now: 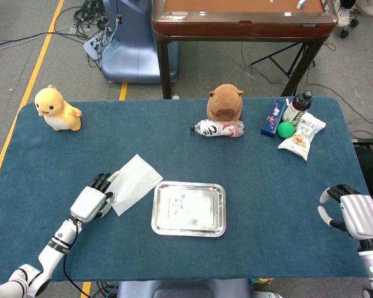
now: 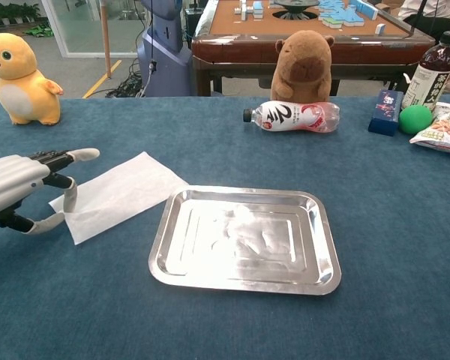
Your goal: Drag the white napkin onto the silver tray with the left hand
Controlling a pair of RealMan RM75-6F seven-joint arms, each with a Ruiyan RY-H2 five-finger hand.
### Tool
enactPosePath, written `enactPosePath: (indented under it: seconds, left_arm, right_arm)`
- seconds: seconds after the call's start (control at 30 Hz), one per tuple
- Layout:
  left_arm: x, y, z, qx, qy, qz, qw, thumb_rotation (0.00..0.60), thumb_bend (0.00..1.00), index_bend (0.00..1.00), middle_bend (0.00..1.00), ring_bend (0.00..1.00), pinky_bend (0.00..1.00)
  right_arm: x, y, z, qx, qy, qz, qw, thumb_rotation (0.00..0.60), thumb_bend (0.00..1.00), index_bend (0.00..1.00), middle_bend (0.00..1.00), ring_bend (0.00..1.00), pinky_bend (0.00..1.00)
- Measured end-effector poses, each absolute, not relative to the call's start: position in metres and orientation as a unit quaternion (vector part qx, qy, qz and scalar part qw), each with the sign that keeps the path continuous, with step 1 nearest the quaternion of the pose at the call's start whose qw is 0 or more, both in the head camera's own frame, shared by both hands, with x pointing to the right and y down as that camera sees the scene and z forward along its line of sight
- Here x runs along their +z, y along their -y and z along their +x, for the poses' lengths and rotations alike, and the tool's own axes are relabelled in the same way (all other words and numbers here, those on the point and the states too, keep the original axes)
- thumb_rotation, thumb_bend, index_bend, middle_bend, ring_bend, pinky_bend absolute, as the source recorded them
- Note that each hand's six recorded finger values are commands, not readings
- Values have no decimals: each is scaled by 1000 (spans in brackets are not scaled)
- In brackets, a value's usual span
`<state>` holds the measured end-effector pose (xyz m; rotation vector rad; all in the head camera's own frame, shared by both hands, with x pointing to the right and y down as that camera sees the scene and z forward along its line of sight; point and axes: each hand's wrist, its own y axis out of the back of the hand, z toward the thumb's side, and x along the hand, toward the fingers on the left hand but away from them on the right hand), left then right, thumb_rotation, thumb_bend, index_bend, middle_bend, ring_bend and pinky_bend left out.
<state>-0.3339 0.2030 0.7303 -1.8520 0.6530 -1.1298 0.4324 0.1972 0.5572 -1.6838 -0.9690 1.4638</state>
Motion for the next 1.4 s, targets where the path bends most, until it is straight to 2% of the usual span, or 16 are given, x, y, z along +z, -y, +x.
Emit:
enactPosePath:
  seconds: [0.67,1.4]
  left_arm:
    - [689,-199,-330,-404,-327,-763,384,600,407,651,0,0,91]
    - [670,-224,-290,-330,-288,-793,424,600,407,652,0,0,92]
  right_arm:
    - [556,-197,431,561,375,-650,348,600,355,526,496,322,487]
    - [537,-198,424,536,390,-655,362,600,355,526,496,322,487]
